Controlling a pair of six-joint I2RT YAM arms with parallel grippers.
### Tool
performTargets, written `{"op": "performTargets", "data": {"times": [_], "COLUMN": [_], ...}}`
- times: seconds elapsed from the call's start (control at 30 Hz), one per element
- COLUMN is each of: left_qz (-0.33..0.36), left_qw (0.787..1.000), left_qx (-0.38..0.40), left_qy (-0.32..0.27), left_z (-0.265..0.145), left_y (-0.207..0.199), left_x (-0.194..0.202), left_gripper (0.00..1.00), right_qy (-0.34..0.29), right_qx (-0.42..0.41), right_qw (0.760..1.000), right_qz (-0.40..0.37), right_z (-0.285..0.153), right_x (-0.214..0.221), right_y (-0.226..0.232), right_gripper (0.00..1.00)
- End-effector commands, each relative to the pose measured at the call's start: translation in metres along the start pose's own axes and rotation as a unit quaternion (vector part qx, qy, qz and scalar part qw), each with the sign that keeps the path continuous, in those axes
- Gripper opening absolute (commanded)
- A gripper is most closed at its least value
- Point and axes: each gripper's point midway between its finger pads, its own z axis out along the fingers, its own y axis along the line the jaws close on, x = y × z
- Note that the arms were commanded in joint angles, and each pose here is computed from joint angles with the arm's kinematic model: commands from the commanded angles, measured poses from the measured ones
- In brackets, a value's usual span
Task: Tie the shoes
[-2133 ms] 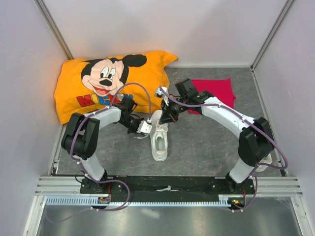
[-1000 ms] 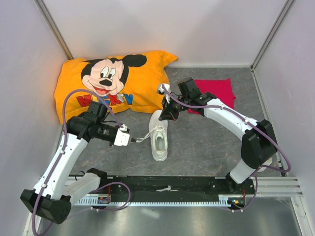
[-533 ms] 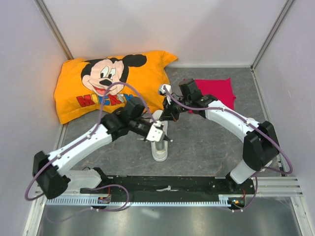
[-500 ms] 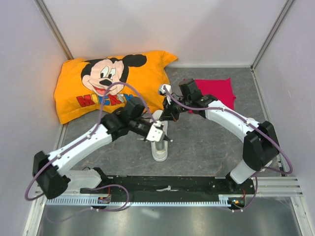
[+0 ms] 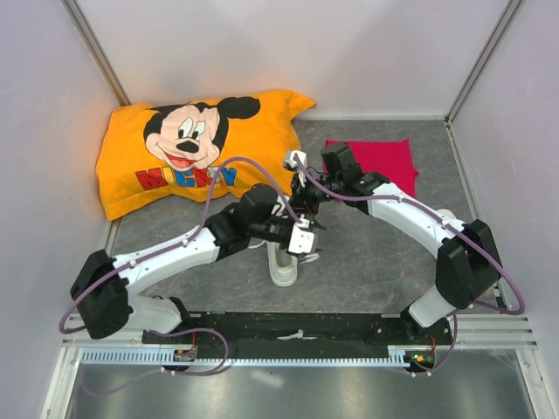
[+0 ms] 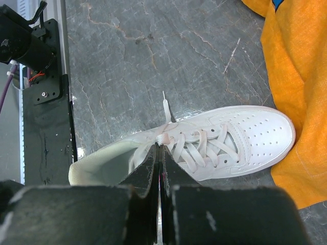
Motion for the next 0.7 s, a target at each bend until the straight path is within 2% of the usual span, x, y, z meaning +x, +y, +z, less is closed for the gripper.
{"op": "performTargets", "data": {"times": [0.0, 0.1, 0.2, 0.37, 0.53, 0.67], "left_qz": [0.031, -0.006, -0.075, -0.168, -0.224, -0.230], "left_qw": [0.995, 0.991, 0.979, 0.938, 0.911, 0.909], "left_qx": [-0.083, -0.134, -0.188, -0.299, -0.342, -0.340], "left_qy": [-0.040, -0.029, 0.002, 0.042, 0.059, 0.069], "left_z": [-0.036, -0.067, -0.097, -0.157, -0.185, -0.188], "left_y": [0.025, 0.033, 0.041, 0.059, 0.052, 0.035], "left_x": [-0.050, -0.052, -0.029, 0.009, 0.032, 0.039], "left_gripper": [0.60, 0.56, 0.54, 0.52, 0.52, 0.52], "right_qy": [-0.025, -0.029, -0.032, -0.027, -0.004, 0.020], "right_qx": [-0.009, -0.011, -0.014, -0.028, -0.033, -0.030], "right_qw": [0.999, 0.999, 0.999, 0.998, 0.998, 0.998], "right_qz": [-0.029, -0.033, -0.035, -0.044, -0.055, -0.061], "right_z": [-0.007, -0.008, -0.007, 0.003, 0.019, 0.035], "right_x": [-0.014, -0.018, -0.023, -0.025, -0.017, -0.010], "right_y": [0.008, 0.010, 0.012, 0.022, 0.031, 0.033], "right_gripper": [0.00, 0.00, 0.00, 0.00, 0.00, 0.00]}}
